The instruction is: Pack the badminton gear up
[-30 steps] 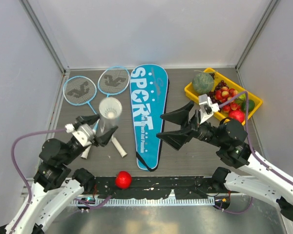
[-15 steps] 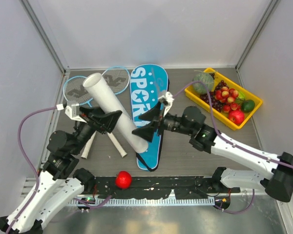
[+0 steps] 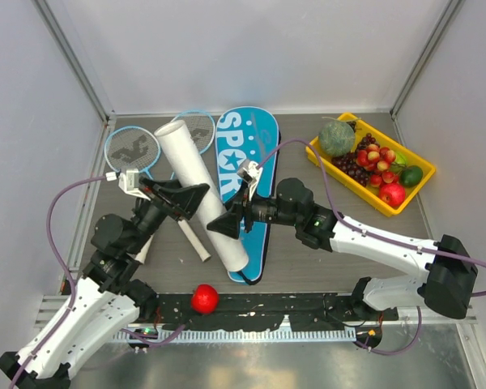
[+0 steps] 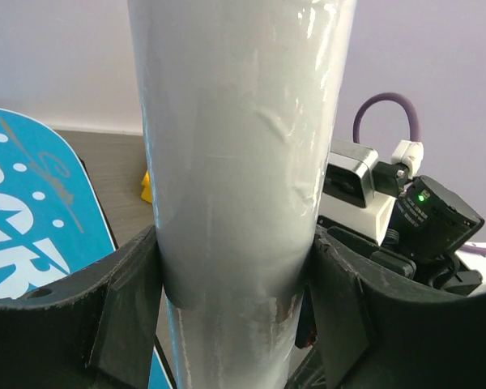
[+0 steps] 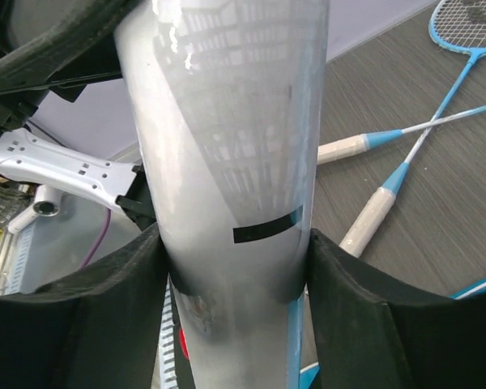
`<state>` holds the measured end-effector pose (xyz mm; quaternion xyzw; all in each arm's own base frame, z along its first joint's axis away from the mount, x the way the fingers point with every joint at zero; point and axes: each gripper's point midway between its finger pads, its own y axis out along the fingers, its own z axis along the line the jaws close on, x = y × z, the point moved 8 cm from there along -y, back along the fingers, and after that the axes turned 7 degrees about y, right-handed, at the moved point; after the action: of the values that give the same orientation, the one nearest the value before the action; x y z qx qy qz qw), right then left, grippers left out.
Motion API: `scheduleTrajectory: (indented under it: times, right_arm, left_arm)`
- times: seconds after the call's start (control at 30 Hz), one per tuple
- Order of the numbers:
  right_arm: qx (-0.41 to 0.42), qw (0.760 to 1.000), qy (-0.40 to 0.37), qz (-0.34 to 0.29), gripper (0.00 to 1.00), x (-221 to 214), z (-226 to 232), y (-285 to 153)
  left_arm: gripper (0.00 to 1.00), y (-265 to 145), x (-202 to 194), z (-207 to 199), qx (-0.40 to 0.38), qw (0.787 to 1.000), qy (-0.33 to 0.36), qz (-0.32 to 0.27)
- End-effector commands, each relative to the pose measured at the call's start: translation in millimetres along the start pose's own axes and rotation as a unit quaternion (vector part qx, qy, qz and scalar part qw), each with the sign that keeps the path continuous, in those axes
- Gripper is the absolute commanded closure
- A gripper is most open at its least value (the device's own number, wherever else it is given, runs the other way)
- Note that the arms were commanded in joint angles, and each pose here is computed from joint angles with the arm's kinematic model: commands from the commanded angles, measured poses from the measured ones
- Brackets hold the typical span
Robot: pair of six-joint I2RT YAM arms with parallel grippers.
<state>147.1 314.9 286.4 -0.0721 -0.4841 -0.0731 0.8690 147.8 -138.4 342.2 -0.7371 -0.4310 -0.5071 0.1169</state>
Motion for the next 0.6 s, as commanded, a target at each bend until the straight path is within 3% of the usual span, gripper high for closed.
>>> scheduleTrajectory:
  times: [0.0, 0.03, 0.1, 0.2, 0.23, 0.27, 0.43, 0.47, 0.57]
  right_arm:
    - [-0.019, 0.999, -0.017, -0.034, 0.51, 18.0, 3.1, 4.6]
    - [-0.033, 0.999, -0.015, -0.038, 0.61, 18.3, 0.1, 3.8]
    - [-0.055, 0.997, -0.015, -0.050, 0.69, 21.8, -5.3, -0.7]
    - [-0.099, 0.993, -0.014, -0.068, 0.73, 29.6, -19.1, -16.5]
    - [-0.126, 0.989, -0.009, -0.079, 0.74, 35.6, -30.3, -23.6]
    - [-0.148, 0.986, -0.003, -0.072, 0.73, 36.3, -39.0, -31.2]
    - [-0.252, 0.965, 0.002, -0.067, 0.75, 56.1, -97.3, -79.4]
    - [-0.275, 0.960, -0.006, -0.043, 0.75, 53.0, -105.7, -87.1]
    - [-0.394, 0.919, -0.032, 0.001, 0.69, 52.8, -142.7, -114.1]
  left_arm:
    - [0.86, 3.8, 16.1, -11.5, -0.037, 0.998, -0.012, -0.052]
    - [0.78, 4.0, 14.1, -10.3, -0.036, 0.998, -0.007, -0.048]
    - [0.56, 4.0, 11.9, -7.2, -0.026, 0.999, 0.006, -0.037]
    - [0.27, 2.0, 7.0, -0.1, -0.003, 0.999, 0.032, -0.020]
    - [0.08, 0.6, 4.5, 2.4, 0.003, 0.999, 0.044, -0.013]
    - [0.01, -0.4, 1.4, 5.7, 0.011, 0.998, 0.055, -0.004]
    - [0.00, -11.5, -9.0, 19.4, 0.040, 0.992, 0.118, 0.030]
    - [0.01, -14.5, -9.7, 21.1, 0.042, 0.989, 0.136, 0.038]
    - [0.01, -24.2, -14.4, 27.7, 0.053, 0.980, 0.179, 0.072]
